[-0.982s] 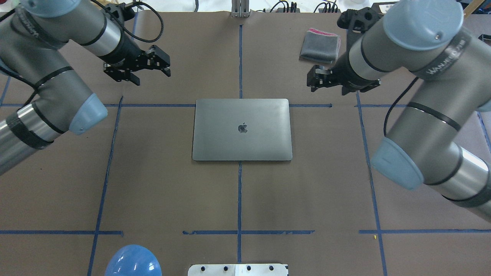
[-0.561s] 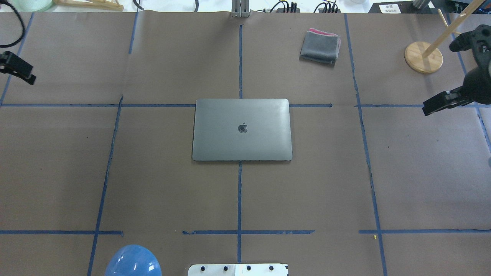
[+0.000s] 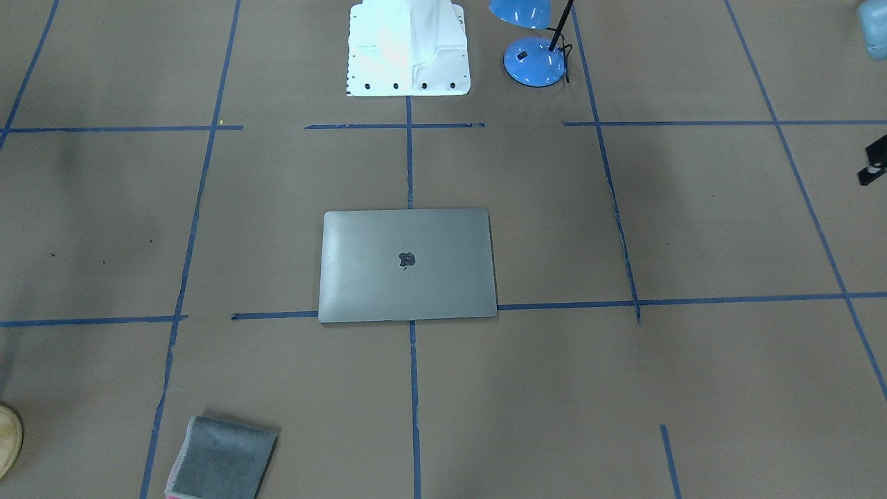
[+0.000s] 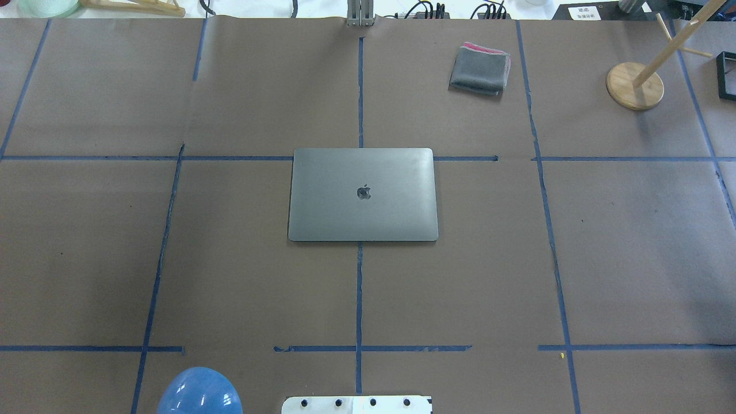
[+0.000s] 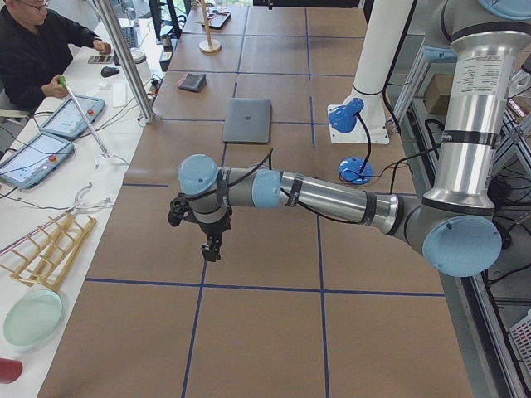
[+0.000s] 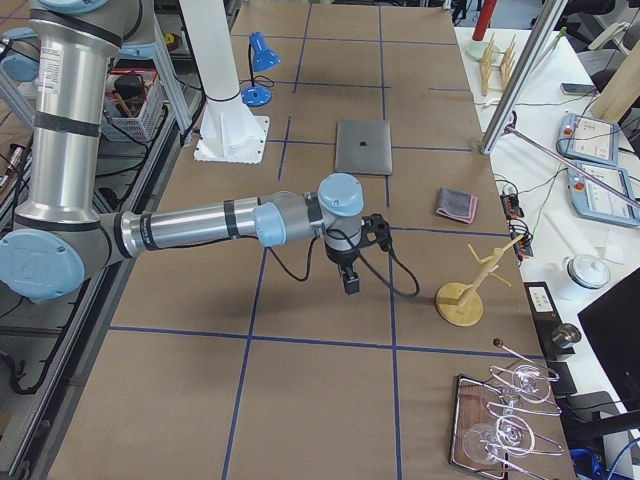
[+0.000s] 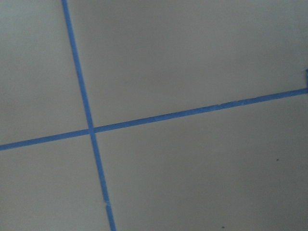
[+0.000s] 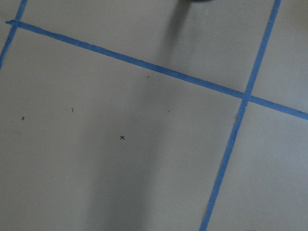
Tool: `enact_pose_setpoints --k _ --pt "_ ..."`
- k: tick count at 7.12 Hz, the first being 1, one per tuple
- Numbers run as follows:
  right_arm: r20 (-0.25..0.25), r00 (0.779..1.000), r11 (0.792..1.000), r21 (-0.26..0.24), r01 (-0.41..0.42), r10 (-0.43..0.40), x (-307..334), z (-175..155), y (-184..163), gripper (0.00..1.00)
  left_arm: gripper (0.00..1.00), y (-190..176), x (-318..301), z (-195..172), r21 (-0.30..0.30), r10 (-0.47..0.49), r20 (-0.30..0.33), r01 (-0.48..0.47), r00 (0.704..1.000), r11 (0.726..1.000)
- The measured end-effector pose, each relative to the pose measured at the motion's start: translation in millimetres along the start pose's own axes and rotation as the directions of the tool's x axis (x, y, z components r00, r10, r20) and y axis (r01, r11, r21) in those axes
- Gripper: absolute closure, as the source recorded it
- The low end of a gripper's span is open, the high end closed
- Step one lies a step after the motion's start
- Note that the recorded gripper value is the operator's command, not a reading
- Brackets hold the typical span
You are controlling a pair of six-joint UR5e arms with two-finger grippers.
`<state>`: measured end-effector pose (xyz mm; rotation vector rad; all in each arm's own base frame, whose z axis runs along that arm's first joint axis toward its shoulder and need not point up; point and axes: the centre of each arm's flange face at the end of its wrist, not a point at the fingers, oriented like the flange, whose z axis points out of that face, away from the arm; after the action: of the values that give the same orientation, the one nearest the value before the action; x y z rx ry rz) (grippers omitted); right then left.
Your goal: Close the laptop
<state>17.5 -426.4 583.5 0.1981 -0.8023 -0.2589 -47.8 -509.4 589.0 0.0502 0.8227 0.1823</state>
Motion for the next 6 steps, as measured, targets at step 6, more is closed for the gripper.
enact_pose_setpoints --k 6 --pt "-0.003 0.988 0.987 -0.043 -0.156 0.156 70 20 63 0.00 0.00 42 -37 27 -0.050 -0.057 -0.009 0.056 0.998 0.997"
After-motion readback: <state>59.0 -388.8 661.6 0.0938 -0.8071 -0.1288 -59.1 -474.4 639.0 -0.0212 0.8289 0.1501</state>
